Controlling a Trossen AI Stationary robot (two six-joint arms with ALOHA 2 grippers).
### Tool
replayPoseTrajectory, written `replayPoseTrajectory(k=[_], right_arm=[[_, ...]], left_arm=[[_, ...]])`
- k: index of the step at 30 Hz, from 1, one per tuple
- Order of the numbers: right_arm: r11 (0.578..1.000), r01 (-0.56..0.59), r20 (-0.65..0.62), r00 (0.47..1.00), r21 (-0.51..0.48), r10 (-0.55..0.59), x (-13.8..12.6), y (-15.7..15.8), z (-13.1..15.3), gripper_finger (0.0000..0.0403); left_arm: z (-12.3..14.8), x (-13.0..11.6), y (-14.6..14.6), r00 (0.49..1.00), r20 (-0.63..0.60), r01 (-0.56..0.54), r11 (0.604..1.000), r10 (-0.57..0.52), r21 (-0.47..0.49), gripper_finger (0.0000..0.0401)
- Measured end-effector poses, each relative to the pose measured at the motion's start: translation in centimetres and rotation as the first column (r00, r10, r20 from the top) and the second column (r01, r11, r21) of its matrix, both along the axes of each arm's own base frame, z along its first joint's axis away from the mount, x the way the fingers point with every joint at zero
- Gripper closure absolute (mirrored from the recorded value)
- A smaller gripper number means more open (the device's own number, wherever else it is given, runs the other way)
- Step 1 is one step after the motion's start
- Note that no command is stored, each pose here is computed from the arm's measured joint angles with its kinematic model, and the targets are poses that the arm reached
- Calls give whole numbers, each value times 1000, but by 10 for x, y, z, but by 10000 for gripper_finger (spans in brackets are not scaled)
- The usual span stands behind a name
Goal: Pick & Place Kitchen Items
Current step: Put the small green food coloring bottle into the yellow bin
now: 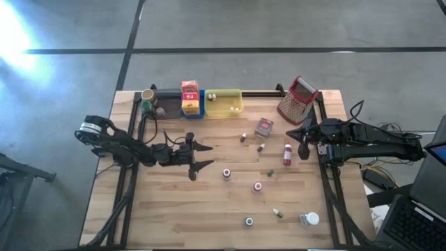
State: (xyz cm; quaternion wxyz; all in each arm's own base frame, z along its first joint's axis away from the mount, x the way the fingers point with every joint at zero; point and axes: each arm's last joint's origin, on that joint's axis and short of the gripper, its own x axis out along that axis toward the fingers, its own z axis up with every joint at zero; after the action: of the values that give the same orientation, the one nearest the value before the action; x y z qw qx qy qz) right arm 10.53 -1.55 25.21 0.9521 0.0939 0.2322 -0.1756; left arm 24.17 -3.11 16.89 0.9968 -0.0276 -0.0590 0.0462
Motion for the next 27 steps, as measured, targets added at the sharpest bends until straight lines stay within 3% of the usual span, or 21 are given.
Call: replayPoseTrajectory(k=[11,19,24,27], right_arm=[[1000,13,46,999,-12,-13,2,-1,4,394],[999,16,235,972,-28,-10,21,-2,21,394],[999,18,282,959,-46,-4,35,-4,24,394],[1000,31,259,965,4,-31,46,-5,19,394]], left_arm=[[-2,0,0,1000,-21,0,1000,0,4,151],[-4,0,0,999,-45,-1,1000,1,7,151],[-6,1,0,998,-59,0,1000,1,10,151],[-6,1,0,998,-59,-1,1000,1,10,151]])
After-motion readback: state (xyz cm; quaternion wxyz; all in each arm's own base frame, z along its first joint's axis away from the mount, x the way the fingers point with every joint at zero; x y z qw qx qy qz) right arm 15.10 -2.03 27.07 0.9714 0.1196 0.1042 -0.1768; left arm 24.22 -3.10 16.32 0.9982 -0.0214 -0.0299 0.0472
